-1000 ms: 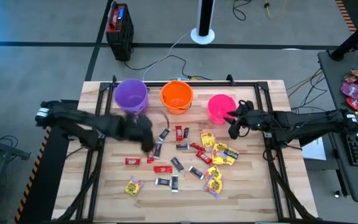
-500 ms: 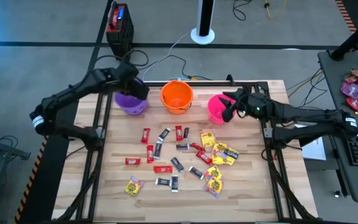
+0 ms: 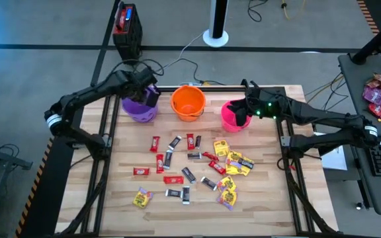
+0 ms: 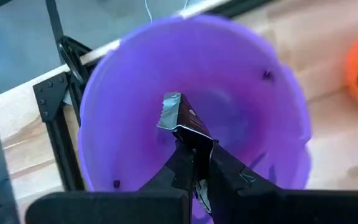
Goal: Sort candy by brand, put in halloween buckets
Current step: Put the black candy into the violet bucket, then put the yellow candy into the pink bucket
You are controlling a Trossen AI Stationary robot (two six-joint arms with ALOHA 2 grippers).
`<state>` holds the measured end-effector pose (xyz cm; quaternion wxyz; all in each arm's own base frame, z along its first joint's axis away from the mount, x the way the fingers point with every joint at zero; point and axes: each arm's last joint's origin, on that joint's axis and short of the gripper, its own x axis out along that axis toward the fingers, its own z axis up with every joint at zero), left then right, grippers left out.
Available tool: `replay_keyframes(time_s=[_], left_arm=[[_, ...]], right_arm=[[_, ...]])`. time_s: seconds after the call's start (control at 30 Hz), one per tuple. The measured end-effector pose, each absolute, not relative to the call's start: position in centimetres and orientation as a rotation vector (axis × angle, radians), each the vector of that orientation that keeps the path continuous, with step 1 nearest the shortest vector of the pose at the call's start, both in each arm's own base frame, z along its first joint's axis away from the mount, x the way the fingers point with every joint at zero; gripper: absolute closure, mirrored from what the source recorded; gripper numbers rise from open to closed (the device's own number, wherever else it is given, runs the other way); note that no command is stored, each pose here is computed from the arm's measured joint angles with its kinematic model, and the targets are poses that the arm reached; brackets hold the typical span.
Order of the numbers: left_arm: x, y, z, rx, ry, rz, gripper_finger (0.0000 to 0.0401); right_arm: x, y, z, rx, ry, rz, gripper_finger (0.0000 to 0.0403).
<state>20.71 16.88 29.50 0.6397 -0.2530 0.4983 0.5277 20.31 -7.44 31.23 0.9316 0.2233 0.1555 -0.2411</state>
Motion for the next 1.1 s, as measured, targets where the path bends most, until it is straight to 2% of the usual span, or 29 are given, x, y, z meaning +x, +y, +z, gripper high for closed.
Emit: replay_keyframes(time_s=[0.1, 0.23, 0.33, 0.5, 0.63, 0.7, 0.77, 0.87, 0.97, 1.03, 1.1], left_arm=[[20.7, 17.7, 28.3, -0.534, 1.266, 1.174, 0.0397], [20.7, 18.5, 27.5, -0.484, 1.329, 1.17, 0.038], [20.8, 18.9, 27.2, -0.421, 1.372, 1.109, 0.0342], [20.7, 18.8, 27.4, -0.35, 1.412, 1.038, 0.0273], [20.1, 18.3, 28.5, -0.267, 1.416, 0.969, 0.0243], [19.7, 17.9, 29.4, -0.267, 1.369, 0.954, 0.0238], [19.2, 17.1, 30.9, -0.288, 1.271, 0.854, 0.0236], [18.6, 15.3, 33.8, -0.289, 1.014, 0.522, 0.0239], [17.6, 13.3, 36.1, -0.234, 0.756, 0.155, 0.0242], [16.9, 12.5, 37.4, -0.176, 0.635, 0.084, 0.0244], [16.4, 12.0, 38.4, -0.135, 0.564, 0.11, 0.0244]], right_arm=[[20.3, -7.5, 32.5, 0.464, 0.332, -0.515, 0.0264], [20.5, -7.8, 34.0, 0.438, 0.339, -0.599, 0.0264], [20.9, -8.0, 34.6, 0.429, 0.351, -0.637, 0.0264], [21.6, -8.1, 36.2, 0.563, 0.371, -0.681, 0.0264], [22.0, -7.6, 37.8, 0.712, 0.458, -0.62, 0.0264], [22.3, -7.0, 38.5, 0.822, 0.549, -0.52, 0.0264], [22.6, -6.1, 38.6, 0.99, 0.69, -0.417, 0.0264], [23.1, -3.8, 37.4, 1.172, 0.985, -0.384, 0.0264], [23.5, -1.3, 35.7, 1.131, 1.24, -0.42, 0.0264], [23.8, 0.0, 34.1, 1.084, 1.379, -0.471, 0.0264], [24.4, 0.6, 32.4, 1.046, 1.451, -0.545, 0.0264]])
